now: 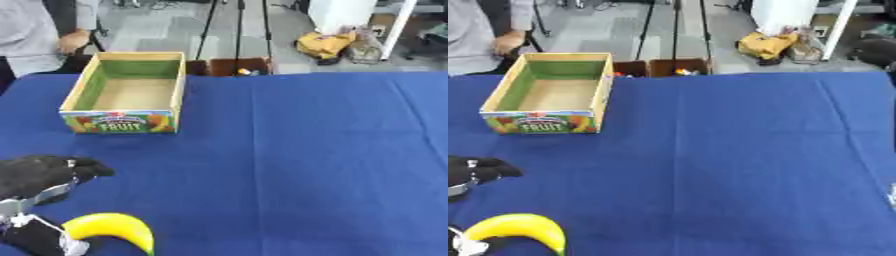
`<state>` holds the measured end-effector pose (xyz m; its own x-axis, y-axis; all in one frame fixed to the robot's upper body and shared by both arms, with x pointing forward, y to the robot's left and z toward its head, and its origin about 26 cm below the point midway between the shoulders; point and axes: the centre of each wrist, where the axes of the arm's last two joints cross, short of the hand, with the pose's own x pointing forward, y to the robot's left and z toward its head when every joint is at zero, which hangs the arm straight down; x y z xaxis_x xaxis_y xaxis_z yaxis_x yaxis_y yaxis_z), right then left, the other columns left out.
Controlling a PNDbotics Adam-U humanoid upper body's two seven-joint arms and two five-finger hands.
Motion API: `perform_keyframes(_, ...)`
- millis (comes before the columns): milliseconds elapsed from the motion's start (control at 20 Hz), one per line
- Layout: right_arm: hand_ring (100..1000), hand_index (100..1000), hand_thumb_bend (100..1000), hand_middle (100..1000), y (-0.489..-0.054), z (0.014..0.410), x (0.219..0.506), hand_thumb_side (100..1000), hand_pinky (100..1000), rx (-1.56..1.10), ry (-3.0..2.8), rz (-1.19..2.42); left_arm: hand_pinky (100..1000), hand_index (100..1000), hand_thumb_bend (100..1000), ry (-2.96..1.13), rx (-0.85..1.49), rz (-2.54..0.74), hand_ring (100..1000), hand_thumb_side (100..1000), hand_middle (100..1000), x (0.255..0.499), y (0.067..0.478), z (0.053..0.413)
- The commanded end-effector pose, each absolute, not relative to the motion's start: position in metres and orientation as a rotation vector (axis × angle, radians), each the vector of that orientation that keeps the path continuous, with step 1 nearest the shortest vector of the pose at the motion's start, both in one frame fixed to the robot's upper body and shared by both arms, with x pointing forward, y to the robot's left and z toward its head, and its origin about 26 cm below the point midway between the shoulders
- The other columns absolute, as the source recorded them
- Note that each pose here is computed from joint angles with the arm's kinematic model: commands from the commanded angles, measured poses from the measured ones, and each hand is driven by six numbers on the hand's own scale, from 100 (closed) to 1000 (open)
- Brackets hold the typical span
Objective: Pick up objects on the table and place them in the box.
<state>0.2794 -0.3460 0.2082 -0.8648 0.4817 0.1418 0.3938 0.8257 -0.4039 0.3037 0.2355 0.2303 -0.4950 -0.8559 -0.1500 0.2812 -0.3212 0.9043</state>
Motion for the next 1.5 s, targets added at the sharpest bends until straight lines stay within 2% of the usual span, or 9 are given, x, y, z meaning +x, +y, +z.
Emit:
perform_keyframes(50, 876, 870, 100, 761, -0.347, 0.215, 0.279, 1000, 805, -0.682, -2.789, 0.554, 723, 1000, 458, -1.144, 0.873, -1.871, 885, 471, 885, 0.307, 0.241, 0.232)
perform_keyframes(250, 876, 871, 100, 760, -0.346, 0.215, 0.279, 1000, 805, -0.682, -2.789, 0.552, 660, 954, 395, -1.165, 0.888, -1.833, 850, 420, 847, 0.314, 0.247, 0.221)
perform_keyframes(400, 876, 871, 100, 760, -0.346, 0.215, 0.279, 1000, 806, -0.683, -2.788, 0.55, 645, 940, 383, -1.179, 0.893, -1.814, 842, 402, 838, 0.318, 0.25, 0.211)
perform_keyframes(500, 876, 871, 100, 760, -0.346, 0.215, 0.279, 1000, 806, -0.683, -2.788, 0.549, 595, 911, 384, -1.182, 0.888, -1.81, 816, 391, 812, 0.322, 0.252, 0.204)
perform_keyframes(1100, 877, 871, 100, 759, -0.345, 0.215, 0.279, 1000, 807, -0.684, -2.788, 0.542, 577, 910, 393, -1.176, 0.852, -1.828, 801, 350, 812, 0.33, 0.254, 0.174)
perform_keyframes(1500, 877, 872, 100, 758, -0.345, 0.215, 0.279, 1000, 808, -0.682, -2.79, 0.538, 557, 884, 320, -1.181, 0.905, -1.849, 789, 314, 786, 0.336, 0.259, 0.15)
